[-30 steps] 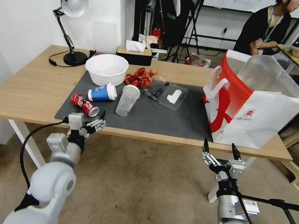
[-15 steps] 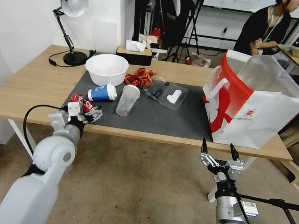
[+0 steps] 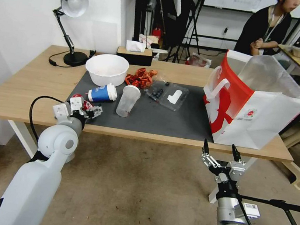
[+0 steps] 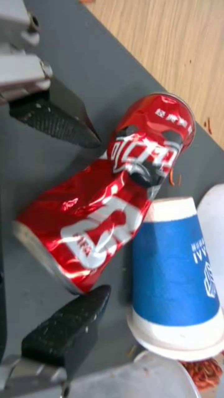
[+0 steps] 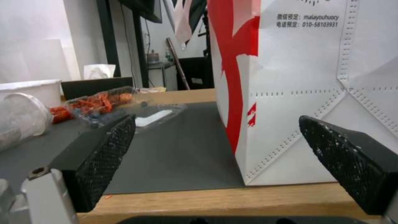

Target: Pick up the trash from the table and place it into the takeout bag.

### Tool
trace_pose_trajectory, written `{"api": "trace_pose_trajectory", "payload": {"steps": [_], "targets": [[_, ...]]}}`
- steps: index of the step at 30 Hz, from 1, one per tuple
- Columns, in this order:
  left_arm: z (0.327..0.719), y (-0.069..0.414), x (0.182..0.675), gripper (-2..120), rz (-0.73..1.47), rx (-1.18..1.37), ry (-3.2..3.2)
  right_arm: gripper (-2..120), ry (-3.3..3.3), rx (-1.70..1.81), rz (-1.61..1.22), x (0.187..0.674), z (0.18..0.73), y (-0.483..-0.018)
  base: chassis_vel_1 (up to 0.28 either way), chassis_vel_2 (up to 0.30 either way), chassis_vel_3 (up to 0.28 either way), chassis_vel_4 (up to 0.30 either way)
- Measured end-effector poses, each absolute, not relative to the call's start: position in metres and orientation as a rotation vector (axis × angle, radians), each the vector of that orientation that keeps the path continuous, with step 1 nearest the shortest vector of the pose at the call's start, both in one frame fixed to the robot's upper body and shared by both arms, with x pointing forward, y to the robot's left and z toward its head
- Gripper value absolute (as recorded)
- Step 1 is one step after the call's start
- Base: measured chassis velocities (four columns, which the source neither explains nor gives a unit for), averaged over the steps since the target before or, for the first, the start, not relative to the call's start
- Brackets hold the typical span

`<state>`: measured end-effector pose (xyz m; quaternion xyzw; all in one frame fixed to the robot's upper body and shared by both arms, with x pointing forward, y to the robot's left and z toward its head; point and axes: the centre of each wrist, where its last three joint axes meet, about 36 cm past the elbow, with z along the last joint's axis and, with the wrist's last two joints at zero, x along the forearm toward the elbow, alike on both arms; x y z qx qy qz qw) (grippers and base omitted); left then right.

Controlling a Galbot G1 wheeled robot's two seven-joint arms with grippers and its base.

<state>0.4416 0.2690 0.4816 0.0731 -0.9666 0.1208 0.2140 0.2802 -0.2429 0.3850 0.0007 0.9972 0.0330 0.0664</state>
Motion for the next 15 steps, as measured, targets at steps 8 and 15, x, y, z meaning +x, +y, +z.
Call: {"api": "trace_pose_trajectory", "payload": {"steps": [8, 15], "targets": [[0.4769, 0.2738, 0.4348, 54, 0.31, 0.202, -2.661, 98, 3.002, -0.004, 0.105, 0.2827, 0.3849, -0.2408, 0.0, 0.0, 0.0, 0.0], [0.4755, 0.2774, 0.4342, 51, 0.304, 0.203, -2.664, 98, 3.006, -0.005, 0.105, 0.2815, 0.3834, -0.2395, 0.0, 0.0, 0.0, 0.0]]}}
